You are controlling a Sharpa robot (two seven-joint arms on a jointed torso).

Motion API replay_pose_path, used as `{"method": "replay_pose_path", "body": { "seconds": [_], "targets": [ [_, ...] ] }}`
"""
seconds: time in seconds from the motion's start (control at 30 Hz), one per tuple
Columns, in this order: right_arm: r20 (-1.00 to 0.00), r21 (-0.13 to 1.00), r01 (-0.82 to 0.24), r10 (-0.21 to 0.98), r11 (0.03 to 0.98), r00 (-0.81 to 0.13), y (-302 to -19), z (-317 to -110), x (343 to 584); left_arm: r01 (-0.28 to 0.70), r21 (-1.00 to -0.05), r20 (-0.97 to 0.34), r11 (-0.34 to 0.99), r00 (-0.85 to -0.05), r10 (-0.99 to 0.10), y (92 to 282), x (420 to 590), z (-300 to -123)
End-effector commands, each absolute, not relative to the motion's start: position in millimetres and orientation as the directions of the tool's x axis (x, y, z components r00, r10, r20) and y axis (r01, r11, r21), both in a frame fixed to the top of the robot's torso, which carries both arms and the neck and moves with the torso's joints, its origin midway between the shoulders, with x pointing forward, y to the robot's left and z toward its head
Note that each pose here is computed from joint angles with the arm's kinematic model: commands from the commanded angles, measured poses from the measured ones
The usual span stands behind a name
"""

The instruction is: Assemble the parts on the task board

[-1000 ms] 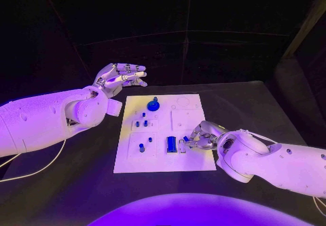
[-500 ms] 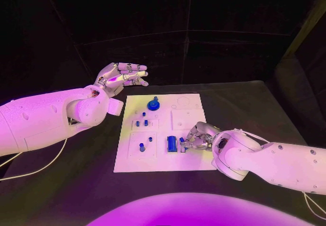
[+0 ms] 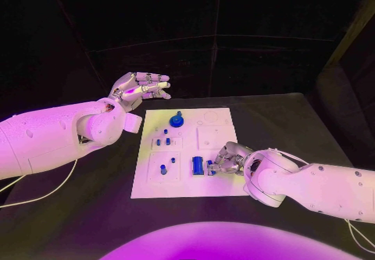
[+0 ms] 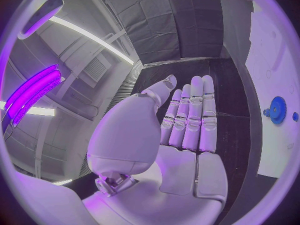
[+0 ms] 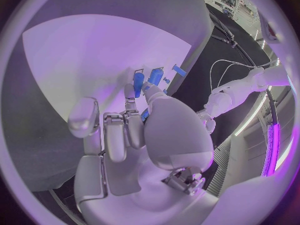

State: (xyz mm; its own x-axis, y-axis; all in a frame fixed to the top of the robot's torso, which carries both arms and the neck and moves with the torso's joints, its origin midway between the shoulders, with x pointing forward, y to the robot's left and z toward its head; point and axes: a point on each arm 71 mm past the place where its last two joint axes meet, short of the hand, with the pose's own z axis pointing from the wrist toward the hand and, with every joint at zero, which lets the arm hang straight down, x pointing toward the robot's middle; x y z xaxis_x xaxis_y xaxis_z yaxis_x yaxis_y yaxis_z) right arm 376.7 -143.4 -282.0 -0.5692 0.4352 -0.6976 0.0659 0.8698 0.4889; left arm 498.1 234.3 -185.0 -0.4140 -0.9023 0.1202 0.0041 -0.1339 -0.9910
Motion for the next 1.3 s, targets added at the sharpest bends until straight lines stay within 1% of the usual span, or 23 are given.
{"method": "replay_pose_path", "body": {
  "seconds": [0.03, 1.1, 1.3],
  "targets": [
    [-0.7, 0.476, 0.063, 0.422, 0.877, -0.575, -142.8, -282.0, 377.1, 0.006, -0.99, 0.127, -0.143, -0.424, -0.897, 233.1, 497.9, -183.6],
    [-0.729, 0.47, 0.053, 0.421, 0.881, -0.54, -146.2, -282.0, 382.9, 0.004, -0.99, 0.127, -0.142, -0.422, -0.898, 234.9, 497.2, -183.3],
    [-0.736, 0.498, 0.028, 0.439, 0.867, -0.515, -150.3, -277.7, 381.6, 0.006, -0.99, 0.126, -0.142, -0.421, -0.898, 235.3, 497.1, -183.2]
  ]
}}
